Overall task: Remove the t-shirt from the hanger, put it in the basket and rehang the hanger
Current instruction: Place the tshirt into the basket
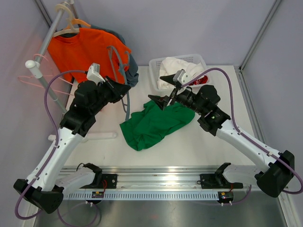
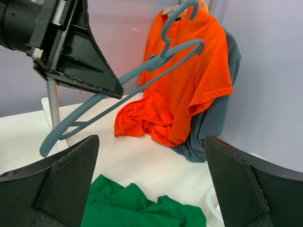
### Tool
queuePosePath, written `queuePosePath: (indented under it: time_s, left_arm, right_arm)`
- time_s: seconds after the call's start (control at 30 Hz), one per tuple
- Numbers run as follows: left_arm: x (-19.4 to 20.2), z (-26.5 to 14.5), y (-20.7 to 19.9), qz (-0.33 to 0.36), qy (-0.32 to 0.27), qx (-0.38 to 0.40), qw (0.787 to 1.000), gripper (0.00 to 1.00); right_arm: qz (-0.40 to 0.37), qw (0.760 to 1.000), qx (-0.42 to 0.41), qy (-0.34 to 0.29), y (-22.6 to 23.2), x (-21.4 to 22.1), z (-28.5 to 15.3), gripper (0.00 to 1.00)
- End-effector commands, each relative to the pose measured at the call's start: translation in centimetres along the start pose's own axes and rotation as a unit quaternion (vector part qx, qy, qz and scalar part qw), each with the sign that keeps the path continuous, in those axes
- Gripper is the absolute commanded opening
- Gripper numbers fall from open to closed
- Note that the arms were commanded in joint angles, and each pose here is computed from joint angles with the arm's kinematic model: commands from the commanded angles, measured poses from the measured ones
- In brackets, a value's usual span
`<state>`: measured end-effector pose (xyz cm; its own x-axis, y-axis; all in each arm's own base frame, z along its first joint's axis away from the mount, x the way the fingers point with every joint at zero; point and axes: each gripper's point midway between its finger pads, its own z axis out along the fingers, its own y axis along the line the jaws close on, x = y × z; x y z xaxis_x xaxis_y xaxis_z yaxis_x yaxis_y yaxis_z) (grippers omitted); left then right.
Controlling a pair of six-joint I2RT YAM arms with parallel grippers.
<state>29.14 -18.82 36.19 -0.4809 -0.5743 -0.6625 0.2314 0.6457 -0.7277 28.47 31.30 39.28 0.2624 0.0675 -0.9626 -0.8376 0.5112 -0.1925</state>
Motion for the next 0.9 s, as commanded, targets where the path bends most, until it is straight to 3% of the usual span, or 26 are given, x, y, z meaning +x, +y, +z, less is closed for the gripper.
queuePosePath:
  time_s: [0.0,0.2,0.23,0.3,0.43,0.7,0.87]
  left_arm:
    - [-4.7,0.2,-2.3,-0.028,-0.089,0.006,0.996,0.00]
    - [-6.4,0.6,-2.4,-0.053,-0.158,-0.011,0.986,0.00]
    - [-6.8,0.5,-2.2,-0.057,-0.174,-0.019,0.983,0.00]
    - [-7.0,0.5,-2.7,-0.059,-0.182,-0.014,0.981,0.00]
    - [-8.3,-0.1,-3.1,-0.061,-0.208,-0.015,0.976,0.00]
    - [-12.0,-2.2,-4.5,-0.064,-0.278,-0.011,0.958,0.00]
    - [-13.6,-2.7,-5.0,-0.078,-0.308,-0.008,0.948,0.00]
  right_arm:
    - [-0.009,0.999,0.021,-0.033,-0.7,-2.5,-0.6,0.99]
    - [0.030,0.998,0.062,0.005,-2.5,-1.6,0.5,0.99]
    - [0.051,0.993,0.091,0.052,-3.4,0.4,0.5,1.00]
    - [0.088,0.986,0.112,0.085,-4.5,1.6,1.6,1.00]
    - [0.135,0.965,0.109,0.199,-3.7,8.8,2.1,0.99]
    - [0.174,0.938,0.069,0.290,-0.6,16.2,0.3,0.99]
    - [0.205,0.909,0.073,0.356,1.2,23.0,-1.6,1.00]
